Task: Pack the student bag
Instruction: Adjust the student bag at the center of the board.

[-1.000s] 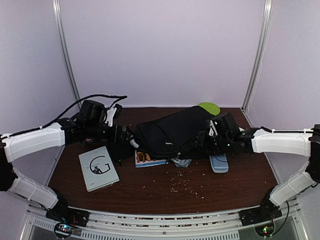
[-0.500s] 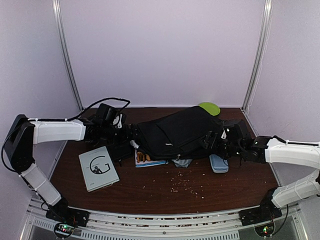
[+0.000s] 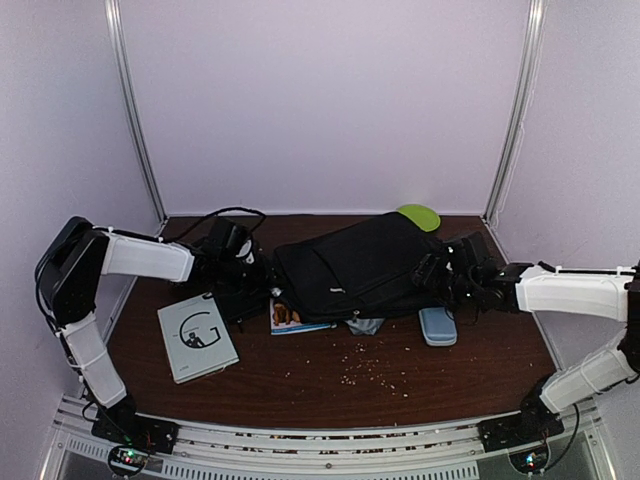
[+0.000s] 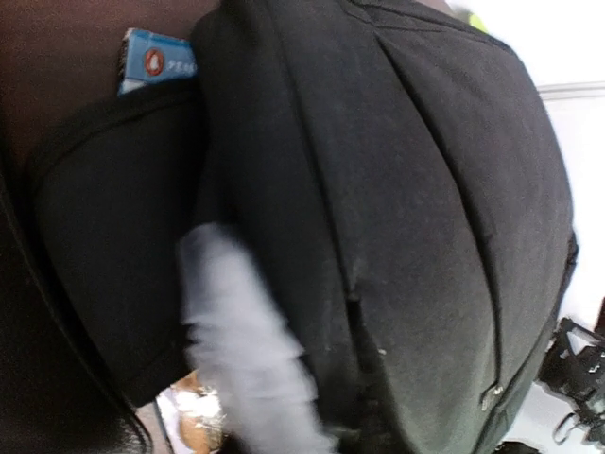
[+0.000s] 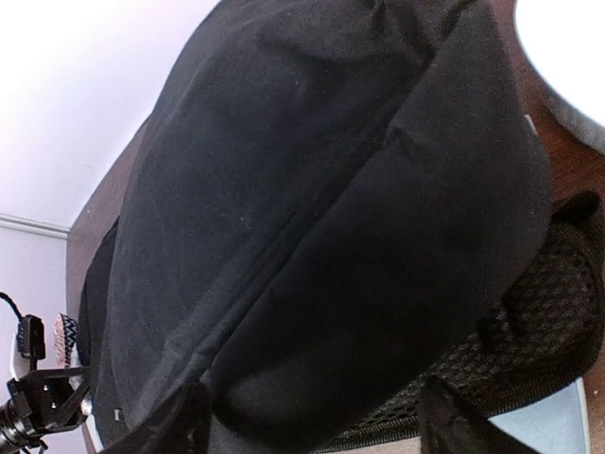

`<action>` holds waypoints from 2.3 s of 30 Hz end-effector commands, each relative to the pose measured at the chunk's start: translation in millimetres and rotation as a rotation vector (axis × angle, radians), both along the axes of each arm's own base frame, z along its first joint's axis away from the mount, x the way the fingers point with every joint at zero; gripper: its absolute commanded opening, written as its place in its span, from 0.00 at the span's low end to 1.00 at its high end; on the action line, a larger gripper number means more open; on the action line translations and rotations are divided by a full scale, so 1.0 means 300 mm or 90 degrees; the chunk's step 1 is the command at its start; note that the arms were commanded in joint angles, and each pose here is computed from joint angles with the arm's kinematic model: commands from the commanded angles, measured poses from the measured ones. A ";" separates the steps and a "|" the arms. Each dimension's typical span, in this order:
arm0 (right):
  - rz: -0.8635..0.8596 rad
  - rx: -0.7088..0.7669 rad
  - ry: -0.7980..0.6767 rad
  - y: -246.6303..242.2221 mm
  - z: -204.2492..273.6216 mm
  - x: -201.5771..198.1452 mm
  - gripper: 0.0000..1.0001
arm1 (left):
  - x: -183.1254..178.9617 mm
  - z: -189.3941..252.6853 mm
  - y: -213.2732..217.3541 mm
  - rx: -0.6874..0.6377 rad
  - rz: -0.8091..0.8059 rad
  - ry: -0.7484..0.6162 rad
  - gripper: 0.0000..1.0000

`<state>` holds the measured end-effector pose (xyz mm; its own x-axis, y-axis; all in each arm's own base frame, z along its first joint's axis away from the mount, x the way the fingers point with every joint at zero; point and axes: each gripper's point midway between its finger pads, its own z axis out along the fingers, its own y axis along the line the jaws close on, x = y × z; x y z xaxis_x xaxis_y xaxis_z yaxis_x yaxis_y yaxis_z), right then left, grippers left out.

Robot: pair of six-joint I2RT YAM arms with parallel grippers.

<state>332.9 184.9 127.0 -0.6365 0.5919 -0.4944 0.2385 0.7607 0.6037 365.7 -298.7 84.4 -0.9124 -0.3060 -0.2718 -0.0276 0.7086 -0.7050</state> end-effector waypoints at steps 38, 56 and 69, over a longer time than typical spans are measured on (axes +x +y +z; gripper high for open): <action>0.168 -0.073 -0.092 0.217 0.151 0.194 0.00 | -0.178 0.276 -0.089 0.002 -0.049 -0.259 0.00; 0.218 -0.046 -0.085 0.172 0.184 -0.099 0.73 | -0.355 0.342 0.089 0.183 -0.091 -0.309 0.86; 0.139 0.072 -0.147 0.165 0.080 -0.130 0.71 | -0.450 0.278 0.017 0.194 -0.045 -0.324 0.77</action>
<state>277.2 244.5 129.0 -0.7398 0.3712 -0.5612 -0.0990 0.7650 0.6364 212.4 -308.0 174.4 -0.6864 0.0329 -0.7265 0.4217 0.8319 -0.3608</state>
